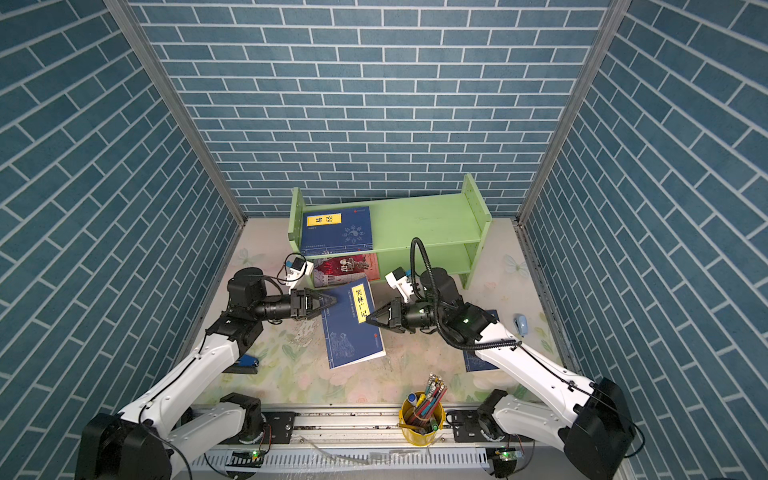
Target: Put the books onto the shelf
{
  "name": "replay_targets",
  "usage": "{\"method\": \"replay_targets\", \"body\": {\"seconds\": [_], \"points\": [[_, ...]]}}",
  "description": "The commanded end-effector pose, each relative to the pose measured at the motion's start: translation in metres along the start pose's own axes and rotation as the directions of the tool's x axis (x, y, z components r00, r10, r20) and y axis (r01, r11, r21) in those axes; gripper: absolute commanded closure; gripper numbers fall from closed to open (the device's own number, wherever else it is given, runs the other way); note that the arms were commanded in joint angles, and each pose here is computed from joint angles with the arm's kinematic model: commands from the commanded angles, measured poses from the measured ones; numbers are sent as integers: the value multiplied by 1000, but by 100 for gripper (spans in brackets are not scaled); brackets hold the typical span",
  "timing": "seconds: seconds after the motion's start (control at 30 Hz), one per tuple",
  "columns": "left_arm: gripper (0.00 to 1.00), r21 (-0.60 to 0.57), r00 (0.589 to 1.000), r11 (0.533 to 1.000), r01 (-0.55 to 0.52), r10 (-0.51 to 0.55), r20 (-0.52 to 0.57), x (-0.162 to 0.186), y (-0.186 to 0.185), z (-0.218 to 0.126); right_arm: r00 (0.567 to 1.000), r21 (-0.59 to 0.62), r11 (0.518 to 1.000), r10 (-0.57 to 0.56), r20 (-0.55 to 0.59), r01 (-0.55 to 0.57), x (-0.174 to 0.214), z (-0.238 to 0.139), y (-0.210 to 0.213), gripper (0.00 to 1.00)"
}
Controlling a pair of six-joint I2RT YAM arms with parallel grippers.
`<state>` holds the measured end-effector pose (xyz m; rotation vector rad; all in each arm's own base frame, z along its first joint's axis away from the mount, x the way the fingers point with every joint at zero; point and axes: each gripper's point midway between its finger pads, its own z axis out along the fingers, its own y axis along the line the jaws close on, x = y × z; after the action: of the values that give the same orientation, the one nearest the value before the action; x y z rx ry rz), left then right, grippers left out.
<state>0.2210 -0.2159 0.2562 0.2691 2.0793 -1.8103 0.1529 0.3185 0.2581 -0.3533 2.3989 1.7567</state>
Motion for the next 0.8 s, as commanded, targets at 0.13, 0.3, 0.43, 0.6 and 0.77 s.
{"method": "replay_targets", "body": {"seconds": [0.13,0.3,0.43,0.6,0.77], "points": [[67,61,998,997,-47,49,-30,4,-36,-1,995,-66,993,-100,16,101,-7,-7,31,100],[93,63,998,996,-56,58,-30,5,-42,-3,995,-57,993,-99,20,100,-6,-9,30,100],[100,57,996,995,-79,81,-28,2,-47,-4,994,-22,994,-109,17,109,-5,-12,28,82],[100,64,987,985,-158,160,-29,-9,-71,-6,984,108,984,-152,96,141,-16,-33,24,59],[100,92,961,957,-274,276,-16,-26,-110,-10,943,225,960,-223,249,167,-37,-76,29,46]]}}
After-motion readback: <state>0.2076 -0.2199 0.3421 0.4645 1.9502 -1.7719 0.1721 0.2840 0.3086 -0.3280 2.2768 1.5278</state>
